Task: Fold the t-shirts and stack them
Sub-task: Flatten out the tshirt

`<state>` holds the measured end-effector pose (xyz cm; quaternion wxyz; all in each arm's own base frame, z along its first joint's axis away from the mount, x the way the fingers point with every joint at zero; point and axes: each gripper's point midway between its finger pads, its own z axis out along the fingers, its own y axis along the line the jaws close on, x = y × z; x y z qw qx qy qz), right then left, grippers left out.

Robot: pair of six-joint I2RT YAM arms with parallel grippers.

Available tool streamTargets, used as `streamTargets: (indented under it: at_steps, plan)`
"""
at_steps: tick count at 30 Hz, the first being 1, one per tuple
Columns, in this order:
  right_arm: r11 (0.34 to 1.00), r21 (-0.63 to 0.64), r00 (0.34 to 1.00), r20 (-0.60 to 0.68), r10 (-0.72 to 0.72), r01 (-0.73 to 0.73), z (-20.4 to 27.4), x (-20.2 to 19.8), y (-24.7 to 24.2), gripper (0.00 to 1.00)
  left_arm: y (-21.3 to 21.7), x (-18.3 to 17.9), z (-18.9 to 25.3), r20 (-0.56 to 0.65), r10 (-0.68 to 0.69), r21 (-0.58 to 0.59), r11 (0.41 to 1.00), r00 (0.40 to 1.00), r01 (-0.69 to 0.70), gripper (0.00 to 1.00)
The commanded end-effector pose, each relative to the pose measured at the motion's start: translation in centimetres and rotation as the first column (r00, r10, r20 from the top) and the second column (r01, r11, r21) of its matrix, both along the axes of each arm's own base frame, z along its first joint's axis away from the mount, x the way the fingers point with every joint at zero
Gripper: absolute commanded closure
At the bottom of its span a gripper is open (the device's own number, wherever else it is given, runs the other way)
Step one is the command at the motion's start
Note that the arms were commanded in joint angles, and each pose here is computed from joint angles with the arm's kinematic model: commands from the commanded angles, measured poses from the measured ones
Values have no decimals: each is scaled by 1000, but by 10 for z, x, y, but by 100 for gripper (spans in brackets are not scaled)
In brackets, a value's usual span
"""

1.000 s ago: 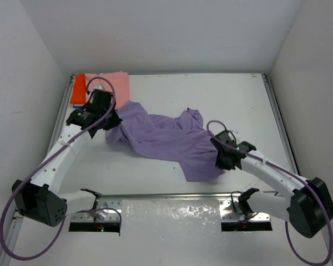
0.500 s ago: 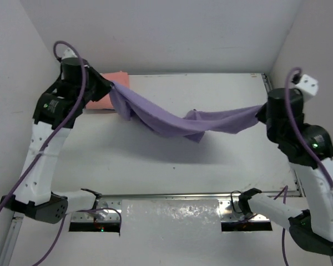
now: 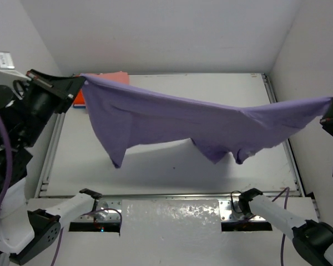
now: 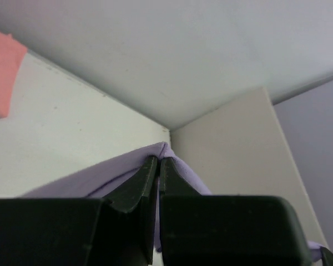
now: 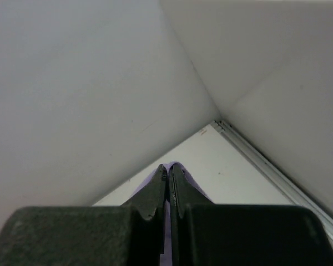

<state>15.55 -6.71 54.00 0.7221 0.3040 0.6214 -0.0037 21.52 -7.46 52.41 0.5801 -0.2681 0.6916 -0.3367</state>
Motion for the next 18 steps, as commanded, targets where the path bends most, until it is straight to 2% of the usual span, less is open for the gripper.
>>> streamTargets:
  at_steps: [1, 4, 8, 11, 14, 15, 17, 18]
  plan:
    - [997, -66, 997, 61, -41, 45, 26, -10, -12, 100, 3, -25, 35, 92, -16, -73, 997, 996, 22, 100]
    - [992, -116, 994, 98, -43, 55, 52, -12, -15, 100, -4, -21, 34, 73, -38, -91, 995, 997, 45, 100]
    - [981, -186, 993, 110, -37, 57, 80, 16, -3, 100, -5, 4, 18, 34, -1, -77, 997, 999, 4, 100]
    - [968, -251, 999, 26, -21, 27, 69, 65, 21, 100, 2, 33, -6, -19, 78, -29, 997, 997, -78, 100]
    - [954, -298, 997, -78, -25, 1, 42, 114, 42, 100, 7, 76, -60, -117, 170, 79, 984, 979, -161, 100]
    - [950, -313, 994, -103, -39, 5, 35, 126, 46, 100, 7, 87, -74, -133, 188, 109, 979, 973, -174, 100]
    - [928, -373, 974, -214, -67, -18, -1, 178, 61, 100, 3, 124, -109, -182, 214, 161, 969, 960, -186, 100]
    - [927, -375, 974, -219, -59, -28, -3, 181, 57, 100, -2, 138, -119, -197, 210, 176, 968, 958, -176, 100]
